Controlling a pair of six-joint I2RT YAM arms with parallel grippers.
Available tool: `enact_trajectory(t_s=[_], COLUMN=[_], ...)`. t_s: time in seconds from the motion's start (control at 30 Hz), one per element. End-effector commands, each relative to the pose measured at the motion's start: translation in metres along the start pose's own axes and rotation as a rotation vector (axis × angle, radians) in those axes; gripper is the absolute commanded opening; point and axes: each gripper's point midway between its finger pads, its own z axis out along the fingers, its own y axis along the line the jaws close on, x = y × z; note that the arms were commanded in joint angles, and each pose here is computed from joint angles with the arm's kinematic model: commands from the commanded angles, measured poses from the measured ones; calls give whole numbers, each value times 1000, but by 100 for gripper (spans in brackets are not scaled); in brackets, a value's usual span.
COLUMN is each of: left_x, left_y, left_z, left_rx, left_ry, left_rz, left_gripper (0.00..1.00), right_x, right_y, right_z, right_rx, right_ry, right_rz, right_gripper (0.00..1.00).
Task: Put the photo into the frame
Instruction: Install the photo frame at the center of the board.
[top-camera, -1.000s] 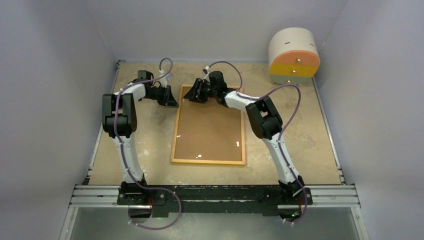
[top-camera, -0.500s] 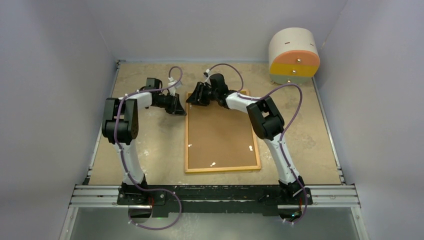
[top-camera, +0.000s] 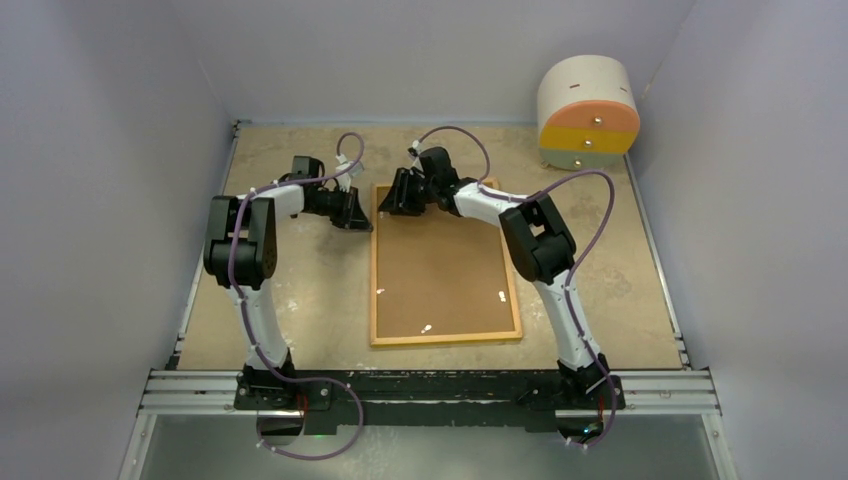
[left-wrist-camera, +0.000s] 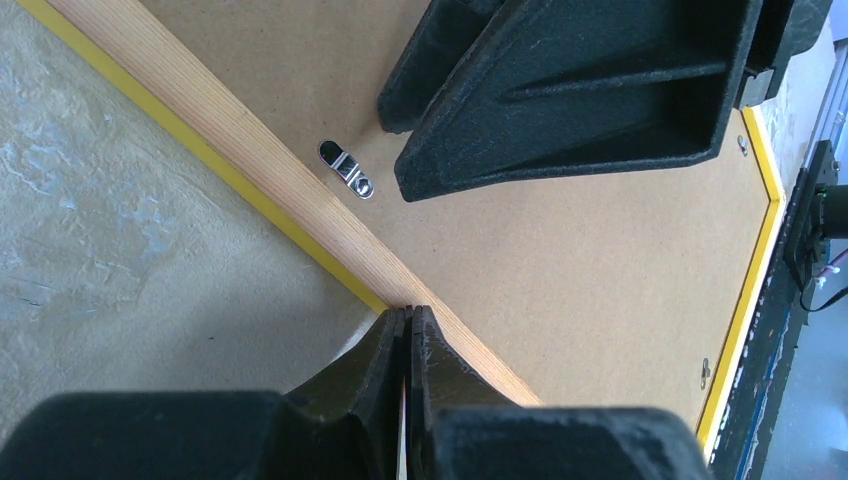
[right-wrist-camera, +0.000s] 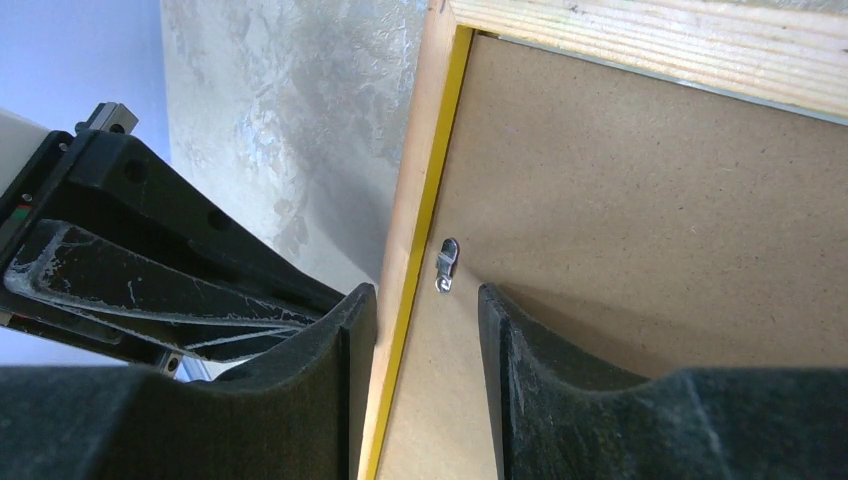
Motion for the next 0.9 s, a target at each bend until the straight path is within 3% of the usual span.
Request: enact_trajectory(t_s=[0.0,0.87], left_x=[44,42], left_y=[7,7], left_z=[11,10], left_rx=[-45,-52], left_ry=[116,113], left_rz=[-70,-65], left_gripper=[4,2], right_x=[3,23], right_y=[-3,15], right_z=[-5,22], right_rx=[26,-127], right_ry=[14,101], right_rz=[-20,12], right_gripper=[46,44])
